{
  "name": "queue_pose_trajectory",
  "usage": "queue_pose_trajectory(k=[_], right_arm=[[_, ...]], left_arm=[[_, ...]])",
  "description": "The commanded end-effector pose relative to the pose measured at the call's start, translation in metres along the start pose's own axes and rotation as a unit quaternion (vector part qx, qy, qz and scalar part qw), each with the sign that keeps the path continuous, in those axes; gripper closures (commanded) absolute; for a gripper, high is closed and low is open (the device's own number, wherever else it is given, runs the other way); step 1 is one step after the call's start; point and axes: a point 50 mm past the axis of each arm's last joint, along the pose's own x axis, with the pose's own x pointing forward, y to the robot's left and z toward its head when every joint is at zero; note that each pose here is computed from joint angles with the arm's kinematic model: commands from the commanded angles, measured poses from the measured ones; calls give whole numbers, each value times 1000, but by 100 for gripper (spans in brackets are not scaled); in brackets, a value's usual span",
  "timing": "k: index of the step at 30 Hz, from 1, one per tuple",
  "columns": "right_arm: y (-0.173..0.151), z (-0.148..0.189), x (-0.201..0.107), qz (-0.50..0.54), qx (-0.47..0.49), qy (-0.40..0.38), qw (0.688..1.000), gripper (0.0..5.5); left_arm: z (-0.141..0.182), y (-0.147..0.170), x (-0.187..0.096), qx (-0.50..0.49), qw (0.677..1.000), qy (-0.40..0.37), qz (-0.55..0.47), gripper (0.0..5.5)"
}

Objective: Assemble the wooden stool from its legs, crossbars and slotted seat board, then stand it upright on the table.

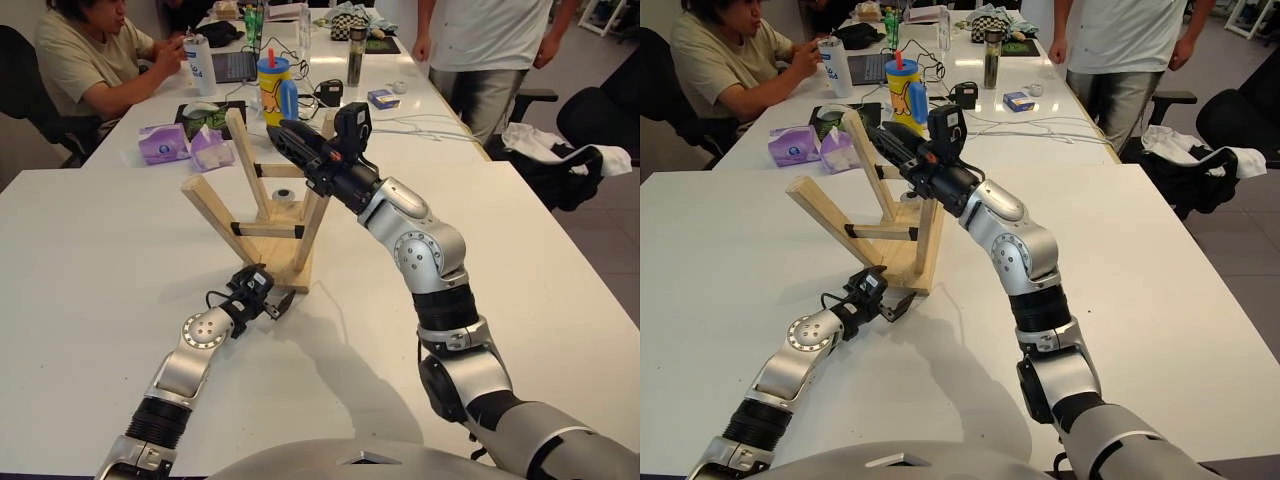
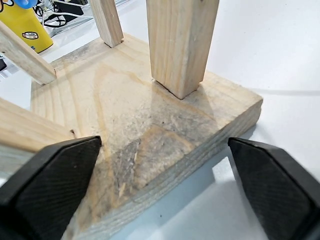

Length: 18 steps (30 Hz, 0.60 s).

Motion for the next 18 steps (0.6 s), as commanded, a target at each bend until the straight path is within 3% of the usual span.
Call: queue_pose_trajectory(k=[1,3,7,12,18], right_arm=[[-35,27,-14,-38,17,-40,998,411],[-50,28,-20,-54,5,-29,998,411],[-67,-15,-27,-39,-85,108,990,411],[-64,-39,-21,45,-95,143,984,411],[-49,-43,-17,151,-105,146,972,411]], left_arm=[[-19,-12,-13,-40,999,9,-8,76],[-3,-7,-16,-28,999,-40,-1,76],[17,1,-28,9,995,-102,-5,76],[24,3,-47,39,991,-128,-18,76],[-31,14,-86,57,997,-27,51,76]])
